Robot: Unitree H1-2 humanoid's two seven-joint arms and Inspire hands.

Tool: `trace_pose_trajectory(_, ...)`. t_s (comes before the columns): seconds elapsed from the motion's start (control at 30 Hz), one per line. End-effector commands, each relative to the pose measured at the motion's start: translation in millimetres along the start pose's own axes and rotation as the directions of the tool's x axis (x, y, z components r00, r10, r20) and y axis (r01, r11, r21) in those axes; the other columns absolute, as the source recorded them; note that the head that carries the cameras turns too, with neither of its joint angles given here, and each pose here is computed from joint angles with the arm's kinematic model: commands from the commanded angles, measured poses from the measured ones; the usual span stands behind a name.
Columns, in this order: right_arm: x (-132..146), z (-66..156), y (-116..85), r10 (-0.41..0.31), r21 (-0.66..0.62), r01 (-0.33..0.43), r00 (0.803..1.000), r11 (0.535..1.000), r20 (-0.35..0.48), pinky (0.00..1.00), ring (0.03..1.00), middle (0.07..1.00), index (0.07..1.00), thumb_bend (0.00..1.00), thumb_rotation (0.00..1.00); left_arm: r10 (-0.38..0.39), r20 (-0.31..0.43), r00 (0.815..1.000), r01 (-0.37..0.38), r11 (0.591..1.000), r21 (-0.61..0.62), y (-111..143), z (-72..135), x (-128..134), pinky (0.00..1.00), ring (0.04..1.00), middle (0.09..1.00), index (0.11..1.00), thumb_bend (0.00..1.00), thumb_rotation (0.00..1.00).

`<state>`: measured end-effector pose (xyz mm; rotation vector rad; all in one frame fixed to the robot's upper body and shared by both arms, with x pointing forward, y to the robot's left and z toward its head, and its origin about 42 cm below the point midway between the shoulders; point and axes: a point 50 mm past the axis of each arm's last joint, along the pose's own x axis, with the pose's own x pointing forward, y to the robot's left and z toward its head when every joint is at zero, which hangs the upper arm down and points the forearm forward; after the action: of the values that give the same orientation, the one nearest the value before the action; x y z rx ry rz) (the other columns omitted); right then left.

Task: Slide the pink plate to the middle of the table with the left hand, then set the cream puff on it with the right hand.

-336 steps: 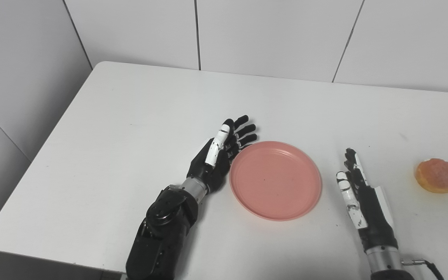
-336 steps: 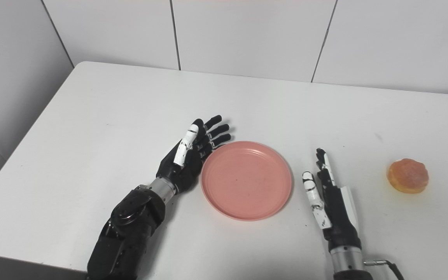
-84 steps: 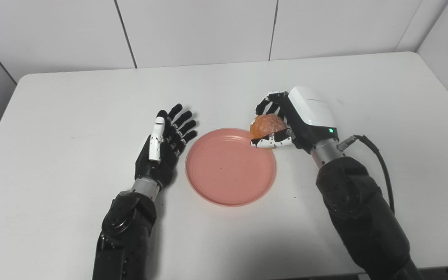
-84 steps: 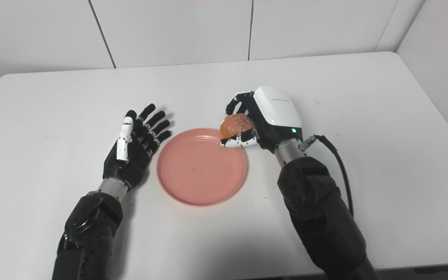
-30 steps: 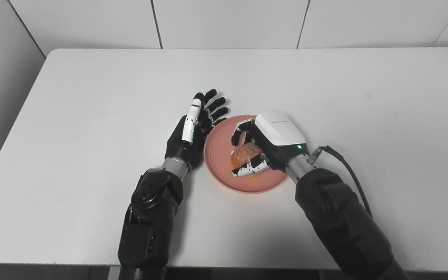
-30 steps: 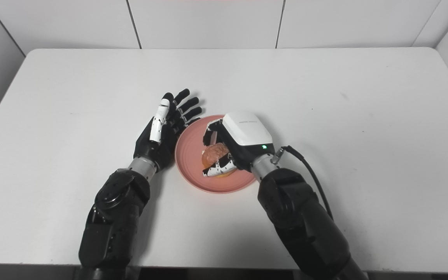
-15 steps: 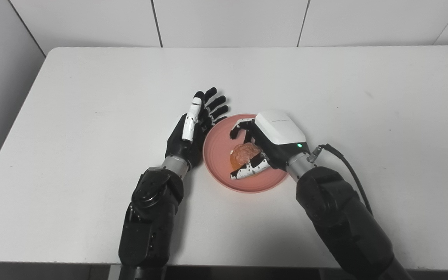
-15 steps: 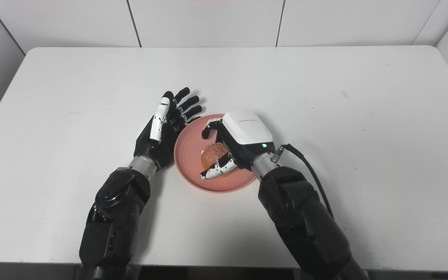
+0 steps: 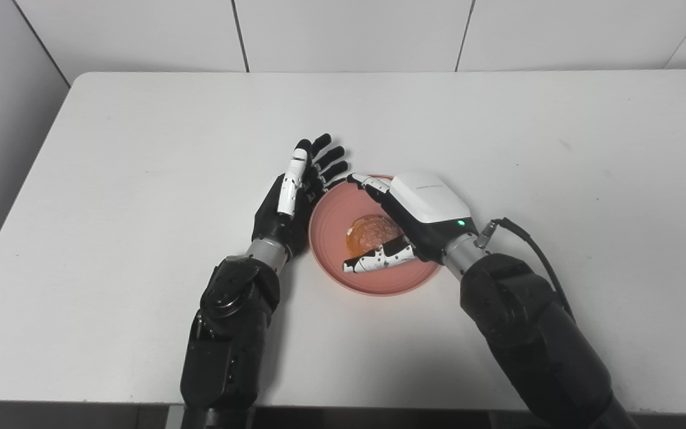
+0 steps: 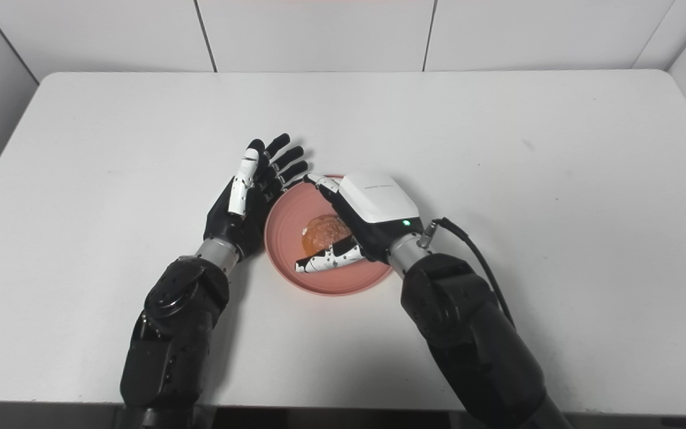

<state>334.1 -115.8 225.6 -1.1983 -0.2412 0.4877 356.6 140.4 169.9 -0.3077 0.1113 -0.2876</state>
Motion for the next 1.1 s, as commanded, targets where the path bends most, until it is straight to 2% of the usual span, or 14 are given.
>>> trace_pose_trajectory(0.0, -2, 7, -20, -0.069, -0.008, 0.069, 0.997, 0.998, 0.042, 0.67, 0.813, 0.893, 0.920, 0.97, 0.57, -0.002, 0.017, 1.000, 0.002, 1.000, -0.003, -5, 9, 2, 0.84, 0.879, 0.888, 0.894, 0.44, 1.00)
trace_pose_trajectory(0.2, -6, 4, -26, -0.125, 0.022, 0.124, 0.989, 0.992, 0.079, 0.76, 0.856, 0.910, 0.916, 0.98, 0.58, -0.005, 0.032, 0.999, 0.005, 1.000, 0.002, -4, 13, 0, 0.86, 0.884, 0.896, 0.897, 0.45, 1.00)
trace_pose_trajectory(0.3, -10, 1, -29, -0.165, 0.057, 0.160, 0.982, 0.986, 0.097, 0.75, 0.864, 0.916, 0.940, 0.96, 0.65, -0.011, 0.063, 0.998, 0.008, 0.999, 0.036, -3, 18, -3, 0.90, 0.902, 0.915, 0.913, 0.46, 1.00)
trace_pose_trajectory(0.4, -15, -6, -30, -0.228, 0.146, 0.211, 0.967, 0.966, 0.110, 0.76, 0.879, 0.934, 0.958, 0.95, 0.69, -0.017, 0.114, 0.993, 0.007, 0.996, 0.089, -2, 26, -7, 0.92, 0.918, 0.932, 0.931, 0.46, 1.00)
trace_pose_trajectory(0.43, -17, -8, -31, -0.248, 0.175, 0.226, 0.962, 0.958, 0.112, 0.80, 0.912, 0.966, 0.983, 0.95, 0.75, -0.016, 0.129, 0.991, 0.001, 0.994, 0.108, -2, 29, -9, 0.93, 0.929, 0.944, 0.948, 0.46, 1.00)
trace_pose_trajectory(0.5, -20, -12, -31, -0.277, 0.213, 0.249, 0.954, 0.945, 0.113, 0.83, 0.941, 0.990, 0.996, 0.95, 0.79, -0.013, 0.149, 0.989, -0.006, 0.991, 0.132, -1, 32, -11, 0.94, 0.937, 0.953, 0.960, 0.46, 1.00)
trace_pose_trajectory(0.53, -21, -15, -30, -0.297, 0.231, 0.266, 0.948, 0.936, 0.111, 0.83, 0.960, 0.997, 0.999, 0.94, 0.84, -0.012, 0.163, 0.987, -0.012, 0.990, 0.142, 0, 34, -13, 0.98, 0.975, 0.983, 0.987, 0.48, 1.00)
trace_pose_trajectory(0.6, -26, -21, -29, -0.345, 0.267, 0.308, 0.932, 0.913, 0.107, 0.85, 0.983, 1.000, 1.000, 0.92, 0.94, -0.002, 0.201, 0.980, -0.031, 0.986, 0.163, 3, 36, -16, 0.99, 0.996, 0.998, 0.998, 0.49, 1.00)
trace_pose_trajectory(0.7, -31, -28, -27, -0.401, 0.327, 0.351, 0.911, 0.877, 0.096, 0.89, 0.997, 1.000, 1.000, 0.91, 0.99, 0.022, 0.256, 0.966, -0.078, 0.975, 0.208, 7, 37, -21, 1.00, 1.000, 1.000, 1.000, 0.51, 1.00)
trace_pose_trajectory(0.83, -40, -34, -22, -0.460, 0.371, 0.407, 0.886, 0.835, 0.064, 0.92, 1.000, 1.000, 1.000, 0.93, 1.00, 0.041, 0.322, 0.946, -0.135, 0.951, 0.277, 13, 36, -30, 1.00, 1.000, 1.000, 1.000, 0.53, 1.00)
trace_pose_trajectory(0.93, -48, -37, -19, -0.506, 0.414, 0.449, 0.862, 0.792, 0.033, 0.95, 1.000, 1.000, 1.000, 0.91, 1.00, 0.045, 0.364, 0.930, -0.163, 0.940, 0.300, 17, 35, -38, 1.00, 1.000, 1.000, 1.000, 0.55, 1.00)
trace_pose_trajectory(1.07, -57, -40, -13, -0.526, 0.446, 0.472, 0.851, 0.760, -0.004, 0.96, 1.000, 1.000, 1.000, 0.87, 1.00, 0.044, 0.391, 0.919, -0.193, 0.916, 0.351, 23, 30, -49, 1.00, 1.000, 1.000, 1.000, 0.56, 1.00)
